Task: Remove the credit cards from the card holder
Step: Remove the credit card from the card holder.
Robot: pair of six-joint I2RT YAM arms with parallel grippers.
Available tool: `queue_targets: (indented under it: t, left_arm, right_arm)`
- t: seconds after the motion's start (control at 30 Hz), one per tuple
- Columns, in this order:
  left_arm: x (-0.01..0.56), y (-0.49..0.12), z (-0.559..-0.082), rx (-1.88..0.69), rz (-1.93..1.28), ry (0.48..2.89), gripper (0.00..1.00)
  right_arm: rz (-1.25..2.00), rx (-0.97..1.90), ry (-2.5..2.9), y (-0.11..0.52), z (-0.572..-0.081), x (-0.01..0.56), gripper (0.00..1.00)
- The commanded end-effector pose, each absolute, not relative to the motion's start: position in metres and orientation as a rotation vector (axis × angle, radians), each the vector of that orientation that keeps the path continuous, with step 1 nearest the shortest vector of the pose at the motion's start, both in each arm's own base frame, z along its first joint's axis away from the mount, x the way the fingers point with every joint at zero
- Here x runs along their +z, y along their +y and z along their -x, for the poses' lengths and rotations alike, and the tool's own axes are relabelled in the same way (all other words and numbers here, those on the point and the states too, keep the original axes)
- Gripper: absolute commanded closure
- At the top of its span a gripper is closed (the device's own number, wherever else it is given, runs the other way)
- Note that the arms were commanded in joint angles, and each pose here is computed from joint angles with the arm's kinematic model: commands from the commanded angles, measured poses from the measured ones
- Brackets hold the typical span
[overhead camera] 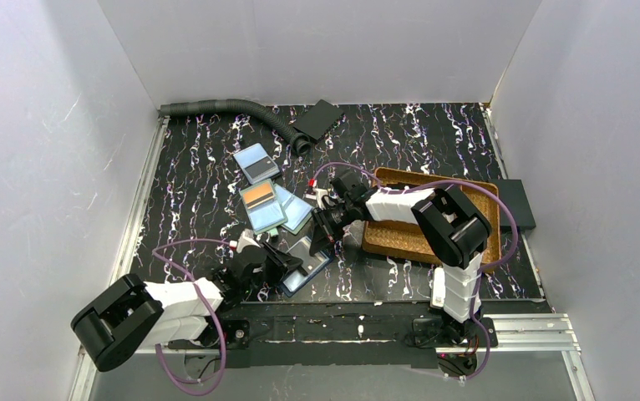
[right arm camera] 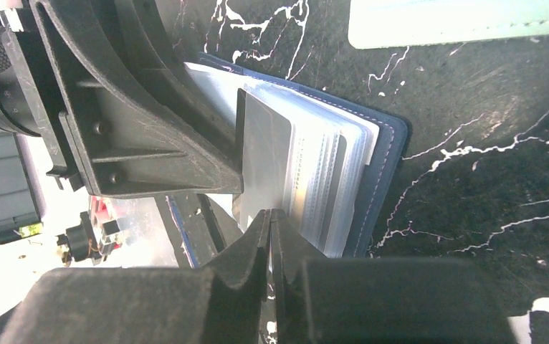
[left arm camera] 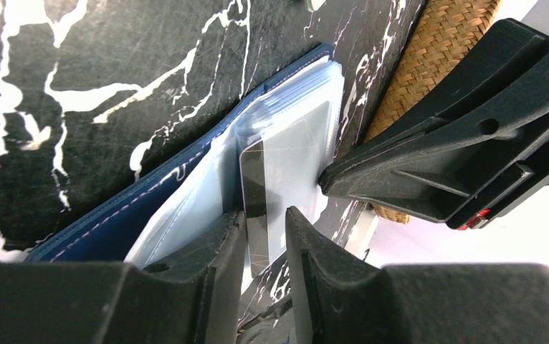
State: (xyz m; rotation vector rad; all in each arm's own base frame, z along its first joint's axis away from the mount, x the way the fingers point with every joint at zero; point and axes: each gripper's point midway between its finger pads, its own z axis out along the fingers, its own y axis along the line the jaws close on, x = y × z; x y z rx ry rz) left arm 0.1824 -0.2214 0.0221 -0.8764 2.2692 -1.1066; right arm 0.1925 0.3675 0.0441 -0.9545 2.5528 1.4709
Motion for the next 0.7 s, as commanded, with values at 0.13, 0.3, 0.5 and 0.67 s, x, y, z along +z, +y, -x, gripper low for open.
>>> queue_targets:
  t: [0.13,0.3,0.5,0.67]
  left_arm:
    - [0.0084,-0.2052,-0.1736,-1.051,0.873,2.269,0.76]
    - [0.0061,-0.2027,-0.172,-1.047,0.881,2.269,0.77]
    - [0.0085,-0.2033,-0.1728,-1.054,0.87,2.261,0.83]
    - [0.0135,-0.2047,-0.1741,-1.067,0.837,2.247,0.89]
  right_arm:
    - [0.972,1.226,2.692,0.3547,-0.1851,-0.0016,0.89]
    - [0.973,1.219,2.7,0.3539,-0.1847,-0.0042,0.89]
    - [0.97,1.204,2.699,0.3525,-0.1865,-0.0043,0.88]
    - [0.967,1.194,2.696,0.3519,-0.1885,-0.0043,0.87]
